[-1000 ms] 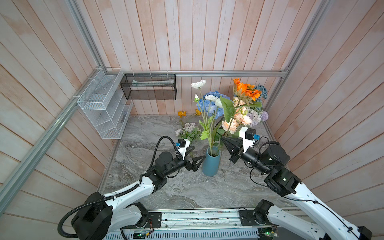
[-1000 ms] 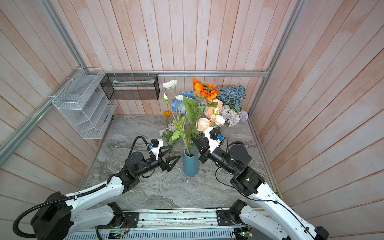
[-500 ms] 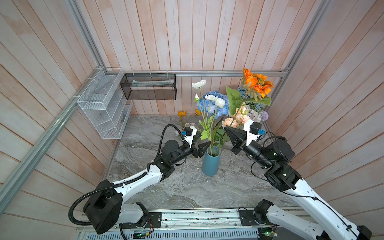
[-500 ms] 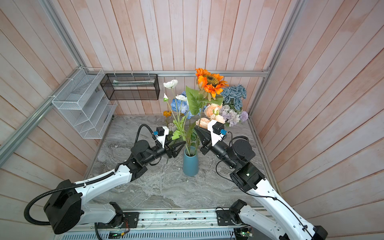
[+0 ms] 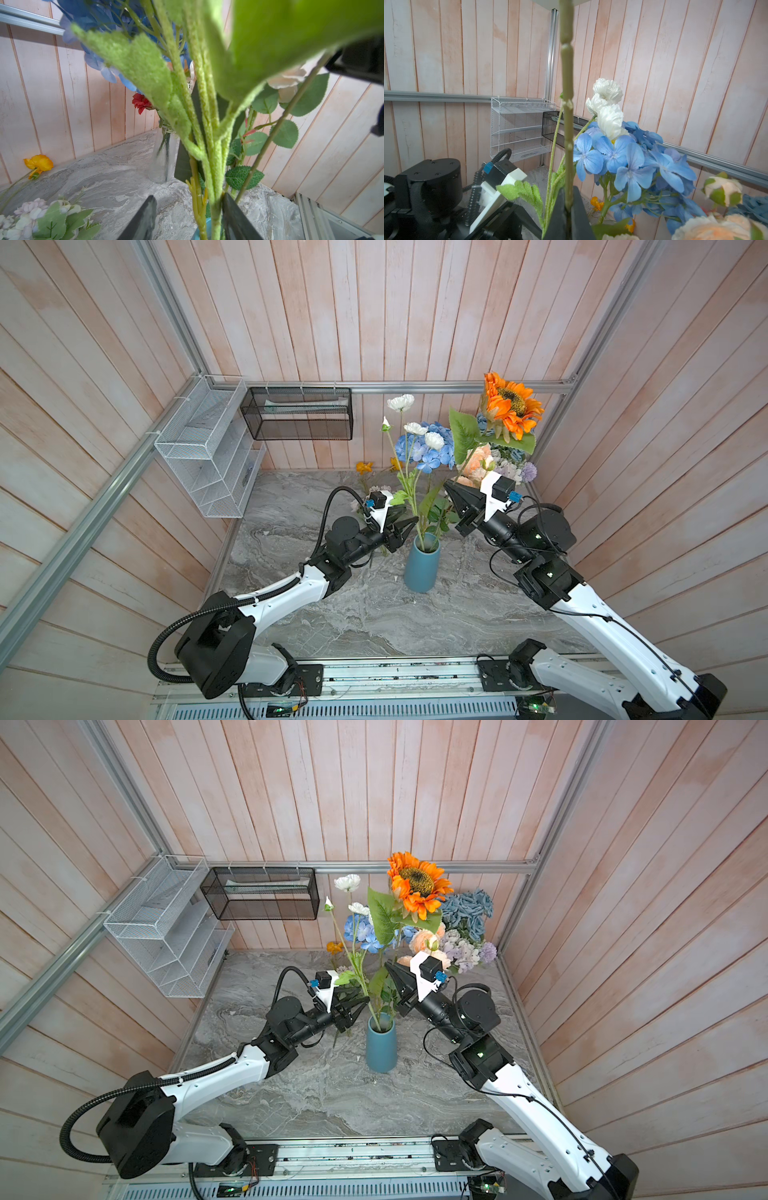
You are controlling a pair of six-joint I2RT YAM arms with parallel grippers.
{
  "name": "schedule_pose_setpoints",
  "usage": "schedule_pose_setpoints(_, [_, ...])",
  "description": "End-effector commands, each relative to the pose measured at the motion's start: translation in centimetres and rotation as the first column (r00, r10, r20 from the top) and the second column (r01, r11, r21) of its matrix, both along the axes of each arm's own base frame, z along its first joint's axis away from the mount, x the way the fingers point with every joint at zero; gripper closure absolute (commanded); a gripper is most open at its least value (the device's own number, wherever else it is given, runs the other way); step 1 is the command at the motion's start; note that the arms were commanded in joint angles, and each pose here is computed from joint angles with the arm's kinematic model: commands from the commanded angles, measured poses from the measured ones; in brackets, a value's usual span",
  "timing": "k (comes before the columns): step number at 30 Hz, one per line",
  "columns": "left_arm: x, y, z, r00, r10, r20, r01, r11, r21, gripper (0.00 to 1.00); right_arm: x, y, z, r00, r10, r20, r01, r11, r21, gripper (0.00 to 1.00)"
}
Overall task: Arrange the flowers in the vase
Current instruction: 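Lower the sunflower into the teal vase with right gripper while left gripper steadies stems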
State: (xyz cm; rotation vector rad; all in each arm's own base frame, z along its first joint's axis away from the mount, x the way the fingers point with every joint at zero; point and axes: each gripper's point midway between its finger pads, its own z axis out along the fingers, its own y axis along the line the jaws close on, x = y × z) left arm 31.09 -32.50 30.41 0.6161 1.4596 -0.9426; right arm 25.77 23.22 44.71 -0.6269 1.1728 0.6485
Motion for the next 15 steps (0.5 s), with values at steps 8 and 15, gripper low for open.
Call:
schedule_pose_setpoints(8, [0.6, -0.3, 1.2, 0.999, -0.006, 0.036, 0.007, 1.000, -0.018, 0.52, 1.6, 0.7, -4.2, 0.994, 0.039, -0.101, -0.037, 0.999, 0.021, 1.00])
schedule_pose_setpoints(15, [0.6, -0.2, 1.1, 0.999, -0.007, 0.032, 0.007, 1.000, -0.019, 0.52, 2.2, 0.8, -9.2, 0.966, 0.050, -0.253, -0.042, 0.998, 0.035, 1.00])
